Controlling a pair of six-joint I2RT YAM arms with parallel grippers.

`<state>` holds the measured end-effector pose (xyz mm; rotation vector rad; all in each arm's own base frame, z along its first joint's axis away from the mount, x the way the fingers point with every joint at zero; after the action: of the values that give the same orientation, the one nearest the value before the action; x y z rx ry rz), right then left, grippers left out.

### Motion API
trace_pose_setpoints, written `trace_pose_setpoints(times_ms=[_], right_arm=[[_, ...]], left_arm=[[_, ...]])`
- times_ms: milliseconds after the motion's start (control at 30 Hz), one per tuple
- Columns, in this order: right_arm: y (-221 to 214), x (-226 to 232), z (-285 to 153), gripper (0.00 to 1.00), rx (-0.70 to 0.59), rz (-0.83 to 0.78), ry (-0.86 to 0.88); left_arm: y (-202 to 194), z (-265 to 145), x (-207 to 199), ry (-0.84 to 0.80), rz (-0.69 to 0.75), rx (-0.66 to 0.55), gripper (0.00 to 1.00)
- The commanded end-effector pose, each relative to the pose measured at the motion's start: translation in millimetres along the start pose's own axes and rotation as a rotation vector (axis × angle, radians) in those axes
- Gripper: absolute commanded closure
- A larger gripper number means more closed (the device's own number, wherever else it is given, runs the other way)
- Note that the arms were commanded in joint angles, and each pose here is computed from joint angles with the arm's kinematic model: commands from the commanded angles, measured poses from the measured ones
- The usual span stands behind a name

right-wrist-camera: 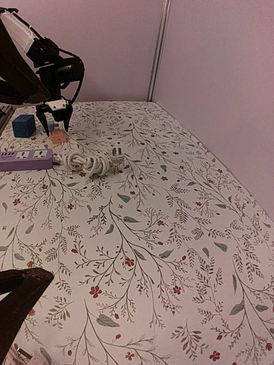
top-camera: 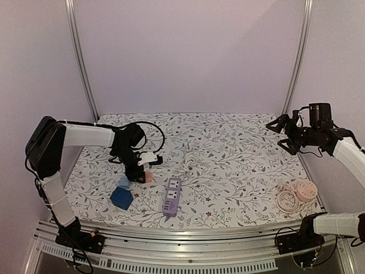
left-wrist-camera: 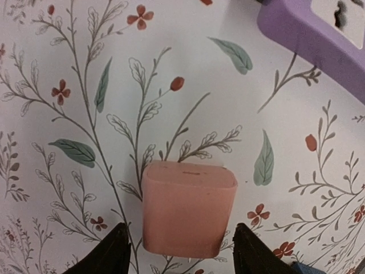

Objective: Insert the plug

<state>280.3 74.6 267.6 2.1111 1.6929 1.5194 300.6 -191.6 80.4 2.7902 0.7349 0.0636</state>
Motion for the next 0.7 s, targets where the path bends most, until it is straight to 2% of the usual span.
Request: trace_pose_setpoints(times_ms=[0, 167, 333, 500, 667], right_arm=[[0.9, 3.3, -5.9, 0.01, -0.009, -0.023, -0.013], [-1.6, 2.1, -6.0, 0.01, -0.006, -0.019, -0.015], [-2.5, 1.7, -6.5, 0.01, -0.007, -0.017, -0.015], [-2.8, 1.8, -6.7, 0.01, -0.007, -0.018, -0.014], [-3.0, 2.0, -6.3, 0.01, -0.005, -0.017, -0.010]], left_arm=[[-4.8, 8.7, 1.9, -0.001, -0.025, 0.001, 0.38], [-9.3, 11.4, 2.1, 0.006, -0.036, 0.011, 0.34], [-13.5, 15.7, 4.2, 0.024, -0.043, 0.017, 0.37], [-14.5, 18.6, 2.6, 0.013, -0.047, 0.012, 0.56], [-10.7, 15.2, 3.8, 0.022, -0.062, -0.008, 0.62]])
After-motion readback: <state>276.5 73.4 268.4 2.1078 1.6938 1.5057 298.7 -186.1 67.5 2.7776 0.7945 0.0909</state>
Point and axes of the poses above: each gripper's point midway between its finger pads, its own z axis out along the fingers, its own x axis along the line the jaws close on, y = z × x, the point moved 6 cm from there along -z, back along the fingers, and after that the axes turned 14 degrees about -z, right-handed, at the moved point
